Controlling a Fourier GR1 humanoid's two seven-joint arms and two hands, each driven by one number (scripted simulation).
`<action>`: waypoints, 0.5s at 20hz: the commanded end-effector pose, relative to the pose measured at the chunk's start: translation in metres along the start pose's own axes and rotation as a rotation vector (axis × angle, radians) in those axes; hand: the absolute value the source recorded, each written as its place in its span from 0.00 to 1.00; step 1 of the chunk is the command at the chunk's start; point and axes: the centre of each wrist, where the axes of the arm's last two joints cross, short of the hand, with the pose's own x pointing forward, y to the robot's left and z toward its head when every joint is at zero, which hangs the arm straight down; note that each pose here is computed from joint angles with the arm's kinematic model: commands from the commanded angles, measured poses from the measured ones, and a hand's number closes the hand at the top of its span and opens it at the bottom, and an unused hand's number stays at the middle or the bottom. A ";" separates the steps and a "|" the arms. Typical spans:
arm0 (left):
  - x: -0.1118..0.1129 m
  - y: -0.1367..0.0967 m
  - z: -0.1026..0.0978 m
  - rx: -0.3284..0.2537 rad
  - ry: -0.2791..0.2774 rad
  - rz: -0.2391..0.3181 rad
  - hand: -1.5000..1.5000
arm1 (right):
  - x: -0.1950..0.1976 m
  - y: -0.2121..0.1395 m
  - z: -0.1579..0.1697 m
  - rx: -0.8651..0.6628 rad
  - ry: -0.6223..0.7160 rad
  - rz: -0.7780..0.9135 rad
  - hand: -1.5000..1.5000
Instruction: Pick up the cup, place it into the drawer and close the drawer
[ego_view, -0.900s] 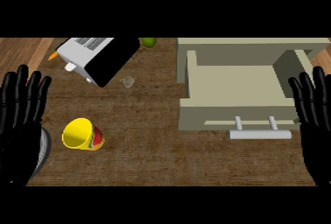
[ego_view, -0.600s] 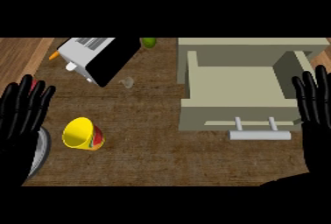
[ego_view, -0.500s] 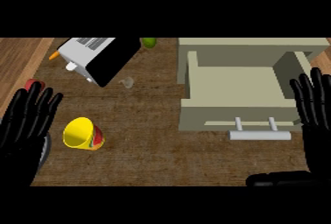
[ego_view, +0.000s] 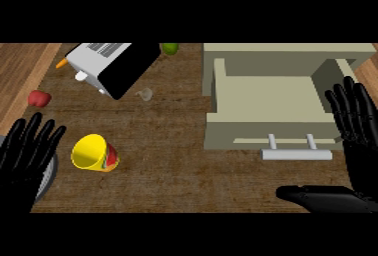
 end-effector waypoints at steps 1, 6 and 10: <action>-0.033 0.010 0.001 0.065 0.045 0.000 0.00 | 0.001 -0.008 -0.002 0.011 0.003 0.003 0.00; -0.049 0.050 0.005 0.141 0.080 -0.085 0.00 | -0.022 -0.008 0.007 0.014 0.001 -0.004 0.00; -0.062 0.083 0.019 0.168 0.118 -0.108 0.00 | -0.017 -0.024 -0.007 0.006 0.006 0.000 0.00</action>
